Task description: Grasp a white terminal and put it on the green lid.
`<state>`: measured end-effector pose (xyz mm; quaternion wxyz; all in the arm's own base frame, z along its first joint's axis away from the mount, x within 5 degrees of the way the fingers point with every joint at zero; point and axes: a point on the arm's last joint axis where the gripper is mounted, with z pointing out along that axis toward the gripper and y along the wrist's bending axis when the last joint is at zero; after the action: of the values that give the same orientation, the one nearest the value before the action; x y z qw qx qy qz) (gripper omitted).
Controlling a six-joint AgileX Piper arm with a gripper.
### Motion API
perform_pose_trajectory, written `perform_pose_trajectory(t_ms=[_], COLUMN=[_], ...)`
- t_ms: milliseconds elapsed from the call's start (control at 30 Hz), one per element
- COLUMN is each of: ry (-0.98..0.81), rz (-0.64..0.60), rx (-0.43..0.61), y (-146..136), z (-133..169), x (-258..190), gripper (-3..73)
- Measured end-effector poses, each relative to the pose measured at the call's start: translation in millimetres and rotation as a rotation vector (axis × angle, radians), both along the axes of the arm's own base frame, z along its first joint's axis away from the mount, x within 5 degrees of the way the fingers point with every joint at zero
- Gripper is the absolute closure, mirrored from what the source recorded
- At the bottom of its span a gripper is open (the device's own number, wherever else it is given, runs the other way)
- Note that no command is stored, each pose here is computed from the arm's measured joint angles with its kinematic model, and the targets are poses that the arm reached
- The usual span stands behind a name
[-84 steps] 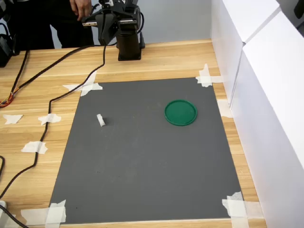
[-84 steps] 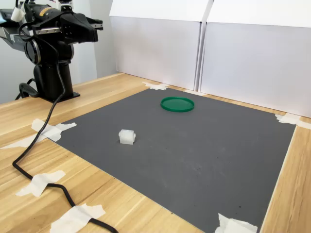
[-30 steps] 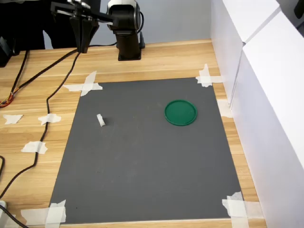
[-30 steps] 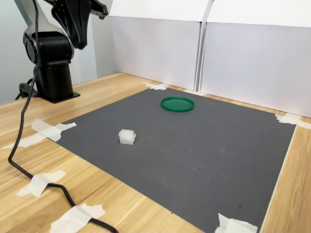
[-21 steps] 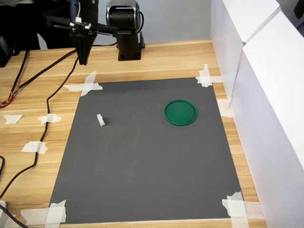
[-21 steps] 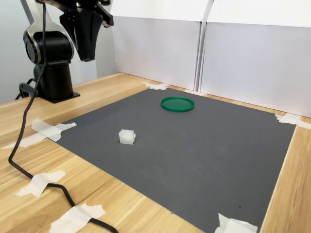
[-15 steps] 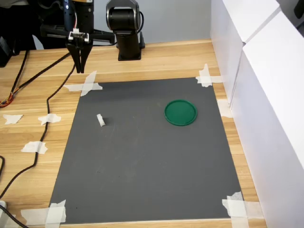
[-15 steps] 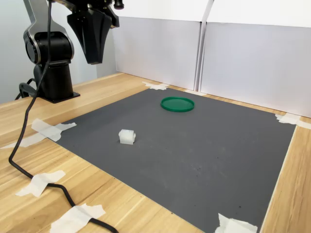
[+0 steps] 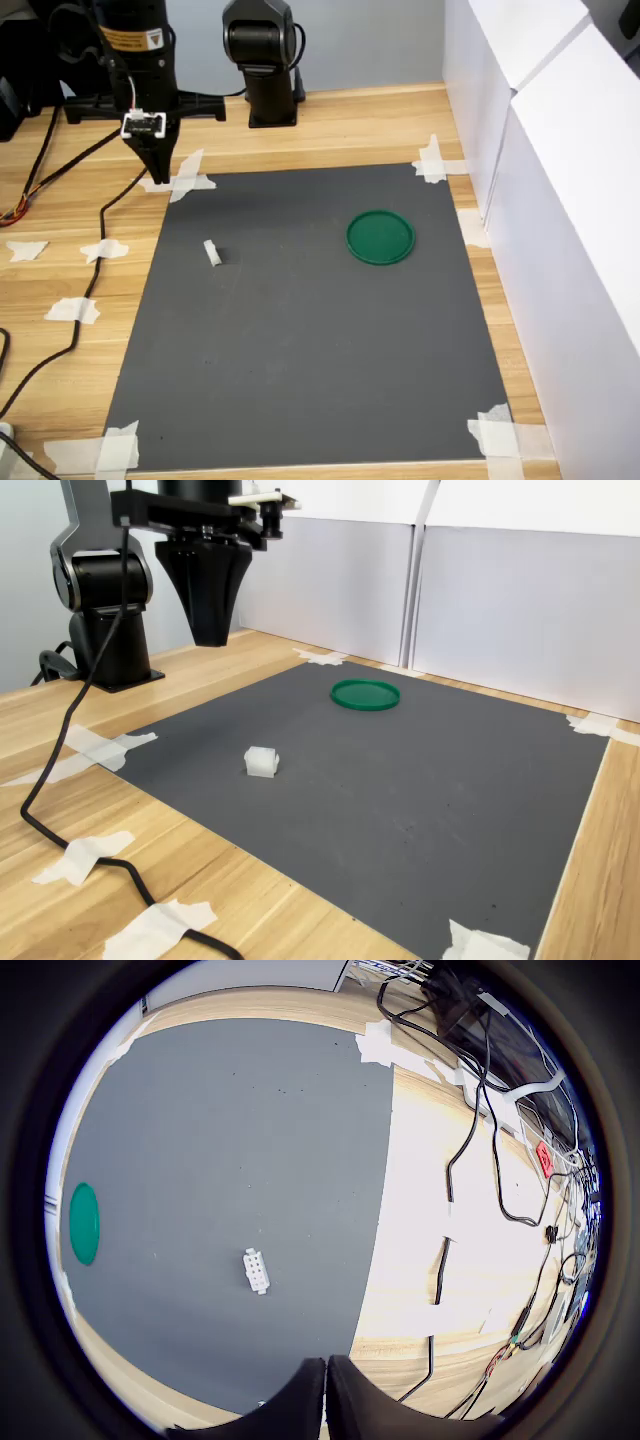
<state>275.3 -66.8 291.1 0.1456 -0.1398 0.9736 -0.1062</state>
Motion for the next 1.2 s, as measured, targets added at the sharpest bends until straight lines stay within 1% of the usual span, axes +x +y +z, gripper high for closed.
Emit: perform_pose_trajectory(t_ms=[133,233,333,467,567,600,667,733,833,1033,1200], ry=[0.049,0.081,0.107,0.149,0.191,0.204,0.229,0.254,0.271,0.269,0.258], rz=[0.051,0.073,0.103,0.151,0.175,0.179,0.19,0.198,0.202,0.249,0.295], rx=[0.012,0.025,0.044,0.092,0.114,0.118,0.121,0.122,0.125,0.114,0.136], y=[-1.9,-2.1,-1.1,2.0,2.4,2.1,1.3,0.4,-0.5,-1.2,1.3], z=[-3.8,-9.8,-17.0,-28.6,-39.8,-43.8,-51.6,-59.3,-66.8,-71.9,-74.6], x=[9.0,14.5,18.7,23.5,27.6,29.5,32.4,35.0,38.0,41.6,44.4], gripper=[69.3,63.2,53.4,34.6,22.8,19.7,15.8,13.8,13.0,12.8,12.8])
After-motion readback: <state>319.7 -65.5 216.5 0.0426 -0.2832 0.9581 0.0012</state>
